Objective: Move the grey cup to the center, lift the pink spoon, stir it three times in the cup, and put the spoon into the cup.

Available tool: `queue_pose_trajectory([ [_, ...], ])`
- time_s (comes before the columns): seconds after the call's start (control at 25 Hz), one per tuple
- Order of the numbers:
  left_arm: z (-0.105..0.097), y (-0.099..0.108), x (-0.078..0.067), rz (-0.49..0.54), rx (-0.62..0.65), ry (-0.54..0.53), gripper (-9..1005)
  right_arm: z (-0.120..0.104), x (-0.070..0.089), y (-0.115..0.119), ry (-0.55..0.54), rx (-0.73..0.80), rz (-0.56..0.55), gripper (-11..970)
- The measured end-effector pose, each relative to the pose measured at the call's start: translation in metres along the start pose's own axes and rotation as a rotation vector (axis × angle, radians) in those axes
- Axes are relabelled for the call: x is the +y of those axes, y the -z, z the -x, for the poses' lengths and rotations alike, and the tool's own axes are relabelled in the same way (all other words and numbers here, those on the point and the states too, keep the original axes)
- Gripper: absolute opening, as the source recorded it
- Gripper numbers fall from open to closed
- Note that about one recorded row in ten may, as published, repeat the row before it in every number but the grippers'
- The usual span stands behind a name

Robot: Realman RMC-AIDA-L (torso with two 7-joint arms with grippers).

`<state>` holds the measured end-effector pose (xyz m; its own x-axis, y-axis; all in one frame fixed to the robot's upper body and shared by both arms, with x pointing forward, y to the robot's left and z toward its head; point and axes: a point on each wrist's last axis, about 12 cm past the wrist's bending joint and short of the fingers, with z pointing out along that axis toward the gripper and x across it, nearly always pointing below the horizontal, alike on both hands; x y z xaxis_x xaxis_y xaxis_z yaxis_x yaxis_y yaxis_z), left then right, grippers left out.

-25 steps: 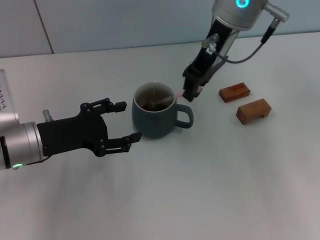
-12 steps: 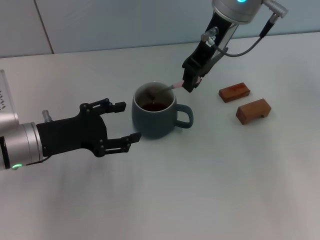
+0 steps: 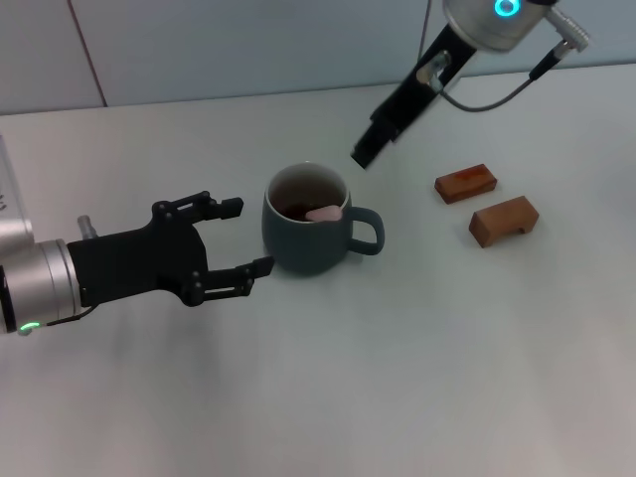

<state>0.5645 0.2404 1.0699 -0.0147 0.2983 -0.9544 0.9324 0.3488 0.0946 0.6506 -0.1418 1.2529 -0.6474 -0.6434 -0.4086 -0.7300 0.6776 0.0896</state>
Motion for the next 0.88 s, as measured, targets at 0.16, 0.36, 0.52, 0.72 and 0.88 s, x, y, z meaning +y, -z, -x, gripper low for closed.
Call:
queue_pose_trajectory([
  [0.16, 0.0, 0.001, 0.003, 0.037, -0.008, 0.011, 820, -0.026, -0.001, 0.01, 0.059, -0.215, 0.004, 429],
  [0.36, -0.002, 0.003, 0.007, 0.084, -0.014, 0.04, 820, -0.073, -0.003, 0.008, 0.119, -0.372, 0.025, 605],
  [0.52, -0.001, 0.003, 0.01, 0.095, -0.008, 0.062, 820, -0.11, -0.006, 0.001, 0.096, -0.459, 0.057, 738],
  [0.72, -0.001, 0.001, 0.009, 0.092, -0.009, 0.069, 820, -0.145, -0.012, -0.002, 0.116, -0.563, 0.09, 823],
  [0.88, -0.001, 0.001, 0.009, 0.089, -0.008, 0.083, 820, -0.165, -0.019, -0.011, 0.121, -0.587, 0.109, 824],
])
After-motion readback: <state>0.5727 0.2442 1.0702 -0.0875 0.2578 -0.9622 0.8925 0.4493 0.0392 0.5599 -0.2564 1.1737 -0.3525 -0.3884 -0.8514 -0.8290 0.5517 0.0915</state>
